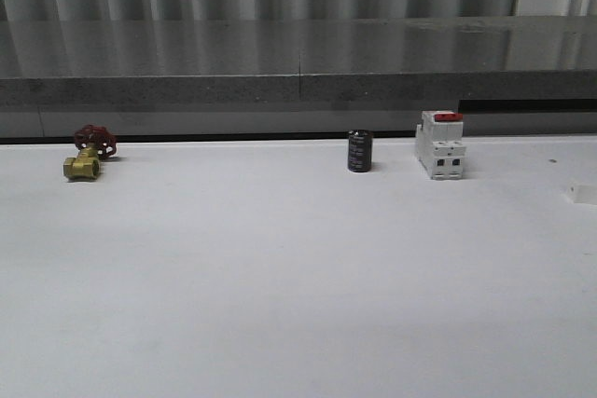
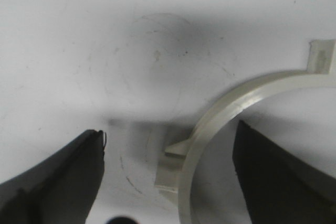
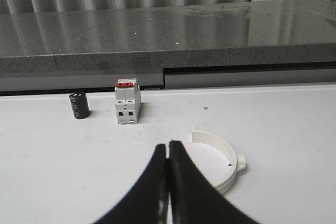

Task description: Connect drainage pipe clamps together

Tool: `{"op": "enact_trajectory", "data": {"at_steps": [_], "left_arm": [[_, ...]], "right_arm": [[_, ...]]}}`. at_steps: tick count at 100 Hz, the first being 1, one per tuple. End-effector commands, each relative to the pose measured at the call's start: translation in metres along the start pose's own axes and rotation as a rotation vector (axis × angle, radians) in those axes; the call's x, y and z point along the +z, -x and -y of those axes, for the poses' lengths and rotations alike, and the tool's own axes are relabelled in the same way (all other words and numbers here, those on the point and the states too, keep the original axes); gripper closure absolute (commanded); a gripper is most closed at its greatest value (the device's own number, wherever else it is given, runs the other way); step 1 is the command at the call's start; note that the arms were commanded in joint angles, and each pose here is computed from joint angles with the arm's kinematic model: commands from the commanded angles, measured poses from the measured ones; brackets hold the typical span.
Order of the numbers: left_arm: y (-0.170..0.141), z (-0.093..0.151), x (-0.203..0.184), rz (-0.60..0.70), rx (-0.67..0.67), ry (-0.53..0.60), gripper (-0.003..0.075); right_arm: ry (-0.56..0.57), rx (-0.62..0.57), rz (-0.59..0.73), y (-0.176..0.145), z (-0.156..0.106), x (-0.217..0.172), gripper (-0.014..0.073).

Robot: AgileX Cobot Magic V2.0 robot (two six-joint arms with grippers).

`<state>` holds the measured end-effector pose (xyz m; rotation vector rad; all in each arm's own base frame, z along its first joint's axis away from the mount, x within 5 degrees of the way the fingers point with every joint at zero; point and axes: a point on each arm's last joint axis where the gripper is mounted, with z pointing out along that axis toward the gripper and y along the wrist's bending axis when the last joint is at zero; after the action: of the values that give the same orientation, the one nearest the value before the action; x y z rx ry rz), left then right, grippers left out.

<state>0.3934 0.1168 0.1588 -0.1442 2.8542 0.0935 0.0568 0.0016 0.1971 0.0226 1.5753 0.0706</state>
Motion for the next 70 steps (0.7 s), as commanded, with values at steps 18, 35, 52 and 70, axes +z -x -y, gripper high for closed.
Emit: {"op": "enact_trajectory", "data": {"at_steps": [18, 35, 52, 70], "left_arm": [[0.008, -0.001, -0.021, 0.085, -0.007, 0.006, 0.0218], [0.007, 0.0, -0.015, 0.068, -0.014, -0.003, 0.0218], [0.006, 0.0, -0.014, 0.057, -0.016, -0.007, 0.0219], [0.005, 0.0, -0.014, 0.051, -0.016, -0.009, 0.0247]], "right_arm": [[0.007, -0.005, 0.122, 0.015, -0.001, -0.003, 0.0662], [0.007, -0.005, 0.122, 0.015, -0.001, -0.003, 0.0662], [0.007, -0.005, 0.122, 0.015, -0.001, -0.003, 0.0662], [0.007, -0.005, 0.122, 0.015, -0.001, -0.003, 0.0662]]}}
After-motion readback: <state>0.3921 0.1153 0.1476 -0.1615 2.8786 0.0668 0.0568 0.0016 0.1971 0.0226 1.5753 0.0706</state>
